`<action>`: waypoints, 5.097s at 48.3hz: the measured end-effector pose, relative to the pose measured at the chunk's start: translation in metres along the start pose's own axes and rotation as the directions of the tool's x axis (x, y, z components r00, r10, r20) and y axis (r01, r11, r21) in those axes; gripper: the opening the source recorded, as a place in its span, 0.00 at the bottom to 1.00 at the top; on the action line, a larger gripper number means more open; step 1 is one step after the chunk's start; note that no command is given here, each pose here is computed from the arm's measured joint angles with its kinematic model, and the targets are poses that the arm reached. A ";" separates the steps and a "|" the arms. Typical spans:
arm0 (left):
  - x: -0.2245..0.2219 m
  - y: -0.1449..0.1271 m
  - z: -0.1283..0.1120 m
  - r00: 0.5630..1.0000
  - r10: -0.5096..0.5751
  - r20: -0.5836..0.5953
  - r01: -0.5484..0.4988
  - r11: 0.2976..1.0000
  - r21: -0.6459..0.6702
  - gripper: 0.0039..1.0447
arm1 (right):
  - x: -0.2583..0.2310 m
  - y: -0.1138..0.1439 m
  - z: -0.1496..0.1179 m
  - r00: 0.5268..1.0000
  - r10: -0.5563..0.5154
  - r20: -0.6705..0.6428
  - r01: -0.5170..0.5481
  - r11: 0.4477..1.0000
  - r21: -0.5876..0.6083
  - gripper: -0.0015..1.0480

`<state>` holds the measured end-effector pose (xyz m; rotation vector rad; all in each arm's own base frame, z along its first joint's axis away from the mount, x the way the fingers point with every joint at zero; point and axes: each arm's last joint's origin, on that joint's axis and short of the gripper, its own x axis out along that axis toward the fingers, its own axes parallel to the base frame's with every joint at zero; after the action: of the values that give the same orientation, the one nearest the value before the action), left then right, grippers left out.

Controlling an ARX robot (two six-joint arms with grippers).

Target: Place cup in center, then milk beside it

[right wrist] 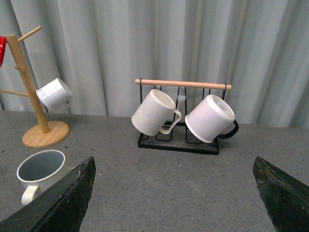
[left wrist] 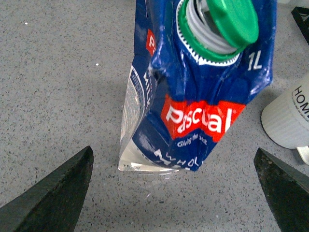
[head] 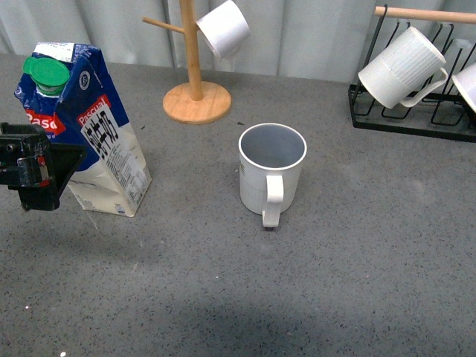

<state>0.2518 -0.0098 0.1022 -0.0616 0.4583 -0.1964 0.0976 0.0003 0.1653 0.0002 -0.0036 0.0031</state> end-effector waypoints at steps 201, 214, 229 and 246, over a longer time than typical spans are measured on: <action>-0.139 -0.019 0.008 0.872 0.173 0.459 -0.199 0.980 0.009 0.04 | 0.000 0.000 0.000 1.000 0.001 0.000 -0.001 1.000 0.000 0.91; -0.149 -0.021 0.005 0.868 0.172 0.465 -0.199 0.980 0.009 0.04 | 0.000 0.000 0.000 1.000 0.001 0.000 -0.001 1.000 0.000 0.91; -0.155 -0.022 0.002 0.868 0.172 0.466 -0.199 0.980 0.009 0.04 | 0.000 0.000 0.000 1.000 0.001 0.000 -0.001 1.000 0.000 0.91; -0.166 -0.024 -0.008 0.877 0.171 0.449 -0.197 0.980 0.011 0.04 | 0.000 0.000 0.000 1.000 0.000 0.000 0.000 1.000 0.000 0.91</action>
<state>0.0981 -0.0002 0.1692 -0.0063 -0.0044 -0.0027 0.0976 0.0003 0.1652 0.0002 -0.0032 0.0031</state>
